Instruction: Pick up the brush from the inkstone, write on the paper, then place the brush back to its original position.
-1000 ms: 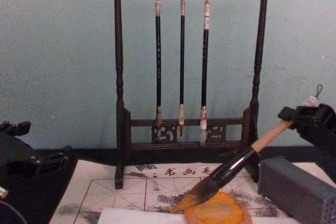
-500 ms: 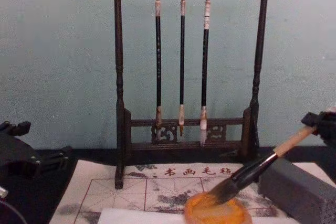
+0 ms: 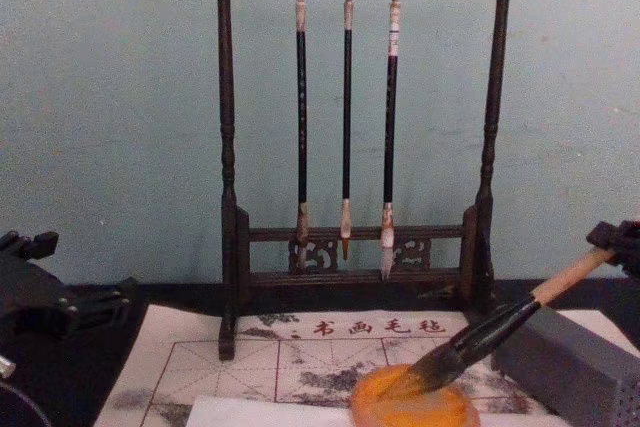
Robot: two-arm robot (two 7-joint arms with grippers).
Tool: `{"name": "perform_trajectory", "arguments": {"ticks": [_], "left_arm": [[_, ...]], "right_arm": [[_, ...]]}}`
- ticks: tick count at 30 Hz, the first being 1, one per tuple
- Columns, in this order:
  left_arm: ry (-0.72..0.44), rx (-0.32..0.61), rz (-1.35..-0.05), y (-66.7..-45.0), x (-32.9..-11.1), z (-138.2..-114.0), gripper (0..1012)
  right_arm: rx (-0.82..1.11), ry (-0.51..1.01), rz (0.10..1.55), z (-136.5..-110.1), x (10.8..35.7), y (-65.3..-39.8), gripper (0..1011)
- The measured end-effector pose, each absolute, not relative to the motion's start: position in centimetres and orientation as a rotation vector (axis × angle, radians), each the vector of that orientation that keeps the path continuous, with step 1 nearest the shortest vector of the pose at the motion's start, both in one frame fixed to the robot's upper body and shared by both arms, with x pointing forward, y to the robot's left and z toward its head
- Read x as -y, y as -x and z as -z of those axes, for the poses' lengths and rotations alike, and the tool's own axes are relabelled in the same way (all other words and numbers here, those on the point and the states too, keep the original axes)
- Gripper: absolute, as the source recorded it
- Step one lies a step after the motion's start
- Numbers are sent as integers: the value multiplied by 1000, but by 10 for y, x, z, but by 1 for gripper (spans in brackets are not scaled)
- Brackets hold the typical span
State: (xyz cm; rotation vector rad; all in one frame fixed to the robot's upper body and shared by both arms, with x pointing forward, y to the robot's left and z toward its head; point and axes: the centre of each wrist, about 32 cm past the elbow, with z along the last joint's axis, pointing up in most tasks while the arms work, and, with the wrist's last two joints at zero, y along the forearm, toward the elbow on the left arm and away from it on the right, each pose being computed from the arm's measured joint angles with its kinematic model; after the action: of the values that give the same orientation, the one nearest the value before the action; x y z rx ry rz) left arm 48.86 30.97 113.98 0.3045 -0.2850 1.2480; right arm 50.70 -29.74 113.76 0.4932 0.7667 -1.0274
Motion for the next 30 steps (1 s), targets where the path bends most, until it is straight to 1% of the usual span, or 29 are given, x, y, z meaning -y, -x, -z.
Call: {"name": "perform_trajectory", "arguments": {"ticks": [21, 30], "left_arm": [[-304, 285, -1248, -489, -310, -1140, 1001], [-305, 285, -1248, -489, -310, -1140, 1001]], "right_arm": [[-775, -491, 1055, -1129, 293, -510, 185], [-810, -502, 1066, -1125, 293, -510, 185]]}}
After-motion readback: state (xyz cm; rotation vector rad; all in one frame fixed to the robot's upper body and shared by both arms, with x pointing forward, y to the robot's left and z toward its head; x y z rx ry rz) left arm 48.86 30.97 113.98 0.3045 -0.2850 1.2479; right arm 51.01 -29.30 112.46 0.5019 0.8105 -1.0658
